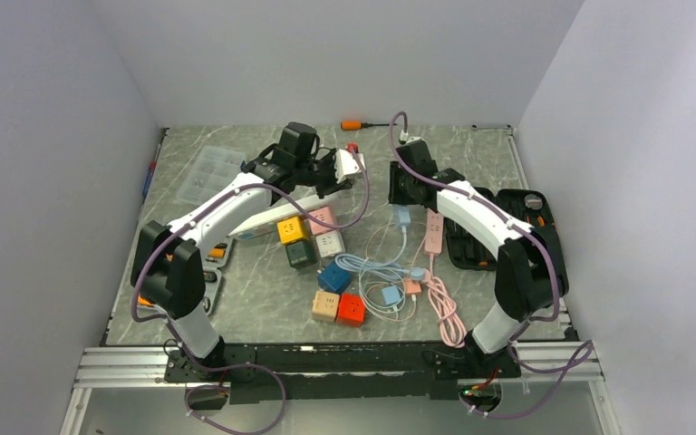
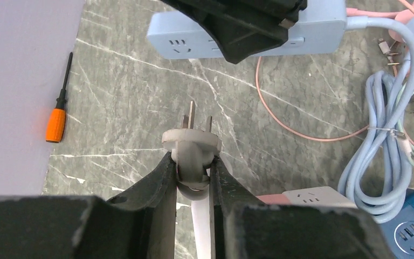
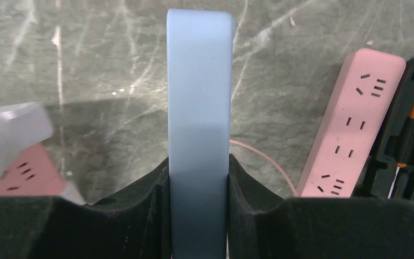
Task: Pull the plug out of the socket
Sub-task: Place the socket at the center of the board.
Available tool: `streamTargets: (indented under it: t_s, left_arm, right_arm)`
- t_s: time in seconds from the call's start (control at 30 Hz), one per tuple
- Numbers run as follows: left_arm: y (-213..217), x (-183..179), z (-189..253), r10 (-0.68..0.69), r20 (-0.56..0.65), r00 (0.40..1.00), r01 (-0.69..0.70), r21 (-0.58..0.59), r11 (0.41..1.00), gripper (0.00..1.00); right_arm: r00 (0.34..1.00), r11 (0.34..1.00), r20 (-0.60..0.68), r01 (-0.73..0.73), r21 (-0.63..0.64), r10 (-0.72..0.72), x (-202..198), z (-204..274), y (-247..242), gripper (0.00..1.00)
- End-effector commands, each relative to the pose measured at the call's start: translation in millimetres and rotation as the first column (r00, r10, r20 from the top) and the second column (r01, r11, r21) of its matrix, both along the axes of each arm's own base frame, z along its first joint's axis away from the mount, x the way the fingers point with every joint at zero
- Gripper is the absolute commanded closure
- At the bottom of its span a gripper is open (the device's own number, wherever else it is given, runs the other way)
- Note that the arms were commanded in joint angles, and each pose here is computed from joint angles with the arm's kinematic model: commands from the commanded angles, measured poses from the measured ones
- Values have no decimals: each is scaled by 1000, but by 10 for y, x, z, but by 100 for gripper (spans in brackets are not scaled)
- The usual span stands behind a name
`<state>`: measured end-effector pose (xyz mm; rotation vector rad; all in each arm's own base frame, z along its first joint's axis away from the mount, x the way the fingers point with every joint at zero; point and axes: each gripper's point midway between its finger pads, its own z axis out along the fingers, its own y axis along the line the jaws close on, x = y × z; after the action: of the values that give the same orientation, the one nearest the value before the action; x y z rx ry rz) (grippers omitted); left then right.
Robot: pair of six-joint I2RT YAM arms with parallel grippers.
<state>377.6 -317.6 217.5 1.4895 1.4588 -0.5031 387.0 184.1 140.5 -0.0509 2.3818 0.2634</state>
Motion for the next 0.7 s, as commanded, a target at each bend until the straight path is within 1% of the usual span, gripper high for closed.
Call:
streamTargets:
  t_s: [0.0,0.13,0.2,0.3,0.37,0.4,0.47,0.53,0.57,0.6,0.67]
  left_arm:
    - [-1,-98,510,-59,129,990,68,-63,996,100]
    - [-1,-66,523,-54,129,990,62,-58,996,100]
    - [13,-36,455,-43,109,993,48,-38,998,100]
    - [85,109,184,35,32,999,-36,41,999,100]
    - [142,146,-47,63,-32,997,-59,107,992,100]
    - [151,169,-128,76,-42,996,-70,123,990,100]
    - [174,221,-275,98,-46,994,-90,143,986,100]
    - [187,263,-412,116,-57,992,-105,165,981,100]
    - [190,289,-491,123,-69,990,-109,184,977,100]
    - [191,326,-567,132,-79,988,-114,201,973,100]
    - [179,408,-678,148,-86,985,-126,222,967,100]
  right_arm:
    - [999,999,39,38,-24,-37,104,-12,-21,100]
    - [999,999,1,46,-15,-46,111,-227,-38,100]
    - [998,998,-20,58,-17,-59,140,-388,-66,100]
    - [994,994,-39,103,-43,-105,209,-581,-181,100]
    - [991,991,-49,125,-42,-127,246,-642,-229,100]
    - [989,990,-55,135,-38,-137,251,-667,-247,100]
    - [986,988,-67,151,-33,-153,247,-707,-286,90]
    - [983,986,-70,166,-21,-167,237,-702,-326,79]
    - [983,985,-70,171,-12,-171,225,-691,-339,71]
    - [982,984,-64,176,-2,-175,224,-657,-360,64]
    - [984,985,-43,172,24,-171,230,-566,-363,54]
